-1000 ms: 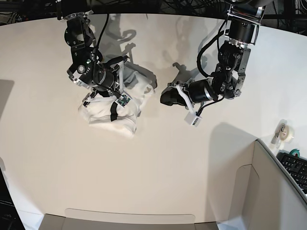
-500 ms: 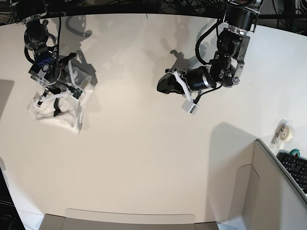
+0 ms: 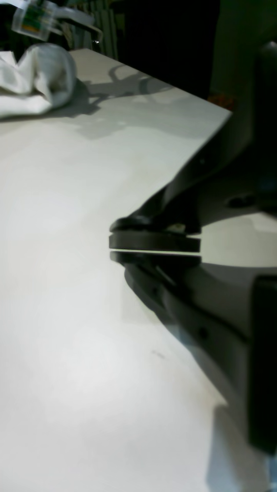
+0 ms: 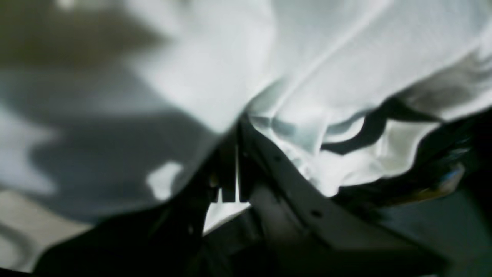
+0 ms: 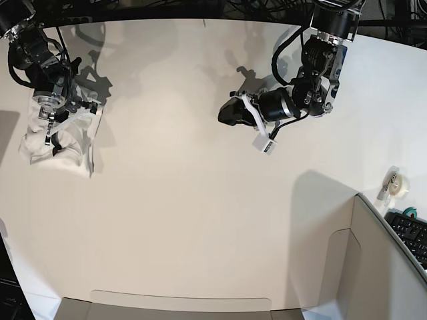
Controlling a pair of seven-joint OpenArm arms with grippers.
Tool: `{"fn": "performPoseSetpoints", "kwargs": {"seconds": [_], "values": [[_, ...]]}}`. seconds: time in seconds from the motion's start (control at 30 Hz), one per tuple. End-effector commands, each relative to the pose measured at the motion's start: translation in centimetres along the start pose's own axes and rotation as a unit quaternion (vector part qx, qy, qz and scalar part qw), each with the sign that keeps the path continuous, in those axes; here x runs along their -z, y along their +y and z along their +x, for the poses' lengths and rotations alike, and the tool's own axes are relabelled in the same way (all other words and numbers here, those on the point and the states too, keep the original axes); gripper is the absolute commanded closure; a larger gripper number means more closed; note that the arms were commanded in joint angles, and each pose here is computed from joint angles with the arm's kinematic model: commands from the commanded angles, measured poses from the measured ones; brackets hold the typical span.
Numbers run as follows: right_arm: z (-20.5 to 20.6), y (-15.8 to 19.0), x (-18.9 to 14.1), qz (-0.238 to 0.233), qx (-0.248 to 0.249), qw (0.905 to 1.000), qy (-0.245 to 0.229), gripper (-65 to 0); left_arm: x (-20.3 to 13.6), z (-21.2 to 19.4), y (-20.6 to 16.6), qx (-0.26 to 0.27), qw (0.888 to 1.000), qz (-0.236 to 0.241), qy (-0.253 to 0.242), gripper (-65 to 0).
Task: Layout the t-shirt on the table in an organized manner, then fold the t-shirt properly
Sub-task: 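Grasp the folded shirt with the right gripper and drag it off toward the table's corner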
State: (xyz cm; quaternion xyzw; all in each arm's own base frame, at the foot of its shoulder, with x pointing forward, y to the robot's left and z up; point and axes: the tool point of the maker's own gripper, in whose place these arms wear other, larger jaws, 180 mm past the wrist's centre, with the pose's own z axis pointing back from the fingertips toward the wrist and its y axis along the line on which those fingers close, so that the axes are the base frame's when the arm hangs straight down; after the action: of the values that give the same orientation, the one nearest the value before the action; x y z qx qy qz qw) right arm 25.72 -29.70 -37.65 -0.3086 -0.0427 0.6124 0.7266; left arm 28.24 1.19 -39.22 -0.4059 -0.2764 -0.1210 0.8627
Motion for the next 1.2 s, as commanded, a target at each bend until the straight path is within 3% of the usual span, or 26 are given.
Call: {"fn": "performPoseSetpoints", "kwargs": {"seconds": [0.0, 0.13, 0.3, 0.93, 1.17], "values": [[-1.1, 0.0, 0.3, 0.0, -0.019, 0.9996, 0.019, 0.0, -0.2, 1.2, -0.7, 0.005, 1.0, -0.012, -0.021, -0.1], [-1.6, 1.4, 1.3, -0.005, -0.075, 0.9961, 0.046, 0.0, -0.2, 1.1, -0.7, 0.005, 1.0, -0.012, -0.02, -0.1], [-2.5, 2.3, 1.9, -0.005, -0.119, 0.9917, 0.048, 0.0, -0.3, 0.4, -0.8, 0.0, 1.0, -0.012, -0.016, -0.1], [-5.0, 0.9, 1.6, -0.067, -0.209, 0.9706, 0.099, 0.0, -0.2, 0.3, -1.0, 0.001, 1.0, -0.015, -0.017, -0.1], [-7.0, 2.8, 2.1, -0.041, -0.228, 0.9654, 0.12, 0.0, -0.2, -0.4, -1.0, -0.005, 1.0, -0.014, -0.012, -0.1]]}}
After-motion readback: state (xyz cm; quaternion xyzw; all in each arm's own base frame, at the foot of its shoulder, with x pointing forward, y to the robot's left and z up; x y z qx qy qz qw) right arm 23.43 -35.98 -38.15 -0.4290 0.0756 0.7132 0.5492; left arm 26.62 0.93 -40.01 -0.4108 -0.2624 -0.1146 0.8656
